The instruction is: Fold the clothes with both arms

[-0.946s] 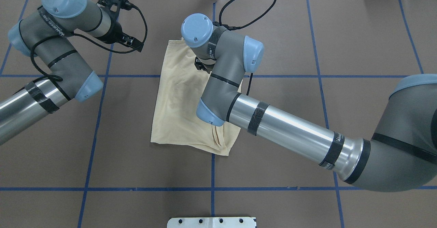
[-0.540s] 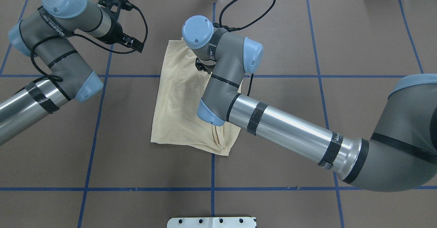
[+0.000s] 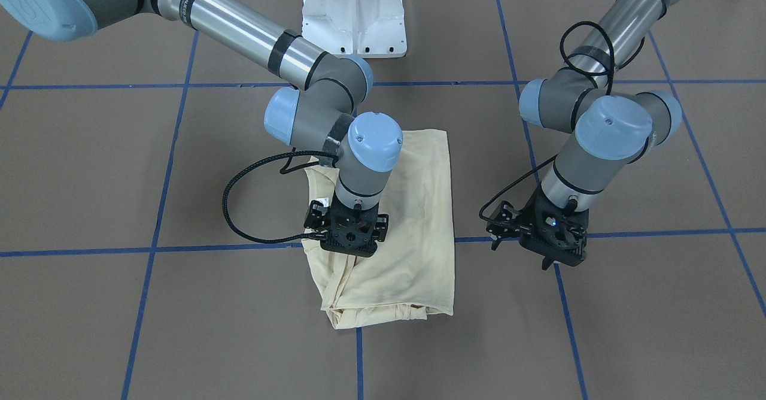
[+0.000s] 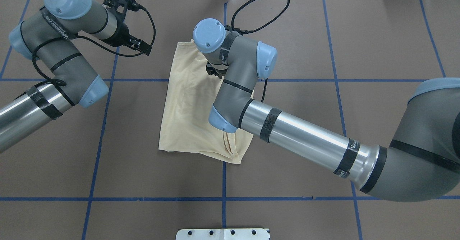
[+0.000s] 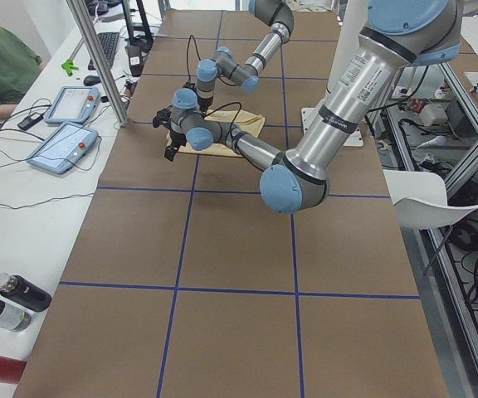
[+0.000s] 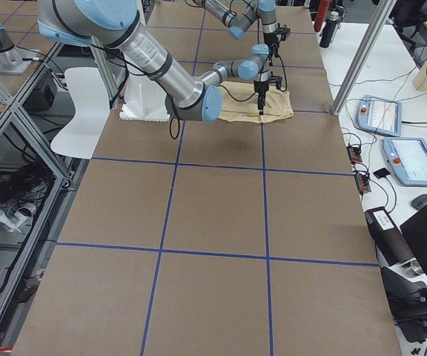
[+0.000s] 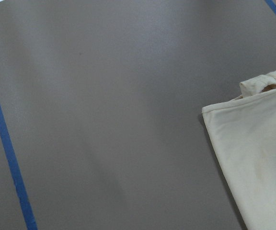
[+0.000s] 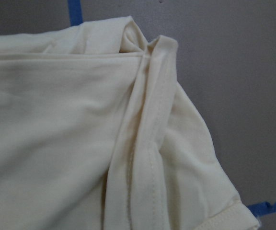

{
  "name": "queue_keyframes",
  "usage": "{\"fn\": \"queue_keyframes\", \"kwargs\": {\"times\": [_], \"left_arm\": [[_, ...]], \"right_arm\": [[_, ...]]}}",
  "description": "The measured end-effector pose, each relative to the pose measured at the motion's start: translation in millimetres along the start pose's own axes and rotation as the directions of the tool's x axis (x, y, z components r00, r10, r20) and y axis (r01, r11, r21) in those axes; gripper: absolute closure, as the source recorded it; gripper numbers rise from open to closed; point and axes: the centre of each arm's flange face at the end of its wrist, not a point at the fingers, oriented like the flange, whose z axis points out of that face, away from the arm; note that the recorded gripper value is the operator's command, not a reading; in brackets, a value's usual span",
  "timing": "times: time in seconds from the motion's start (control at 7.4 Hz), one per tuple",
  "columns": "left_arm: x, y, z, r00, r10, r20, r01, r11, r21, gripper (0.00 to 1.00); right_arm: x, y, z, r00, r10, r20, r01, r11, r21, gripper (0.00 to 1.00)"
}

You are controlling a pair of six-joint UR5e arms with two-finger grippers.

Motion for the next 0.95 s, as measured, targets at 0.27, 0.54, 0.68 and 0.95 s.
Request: {"fn": "queue_keyframes", "kwargs": {"times": [0.27, 0.54, 0.68, 0.95], "left_arm": [[0.5, -0.2, -0.6, 1.000, 0.001, -0.001, -0.001, 1.000, 0.001, 0.00], [0.7, -0.2, -0.7, 1.000, 0.001, -0.001, -0.001, 1.000, 0.001, 0.00], [0.7, -0.2, -0.8, 1.000, 0.001, -0.001, -0.001, 1.000, 0.001, 0.00], [0.6, -0.2, -0.6, 1.000, 0.001, -0.001, -0.001, 1.000, 0.001, 0.00]], "right_arm": [[1.1, 0.5, 4.5, 1.000, -0.010, -0.010, 0.010, 1.000, -0.003, 0.00], [1.6, 0.9, 5.9, 1.000, -0.017, -0.015, 0.017, 1.000, -0.006, 0.00], [2.6, 1.3, 6.8, 0.999, -0.031, -0.025, 0.031, 0.999, -0.011, 0.00], [8.4, 1.3, 7.6, 0.995, -0.074, -0.073, 0.072, 0.997, -0.031, 0.00]]}}
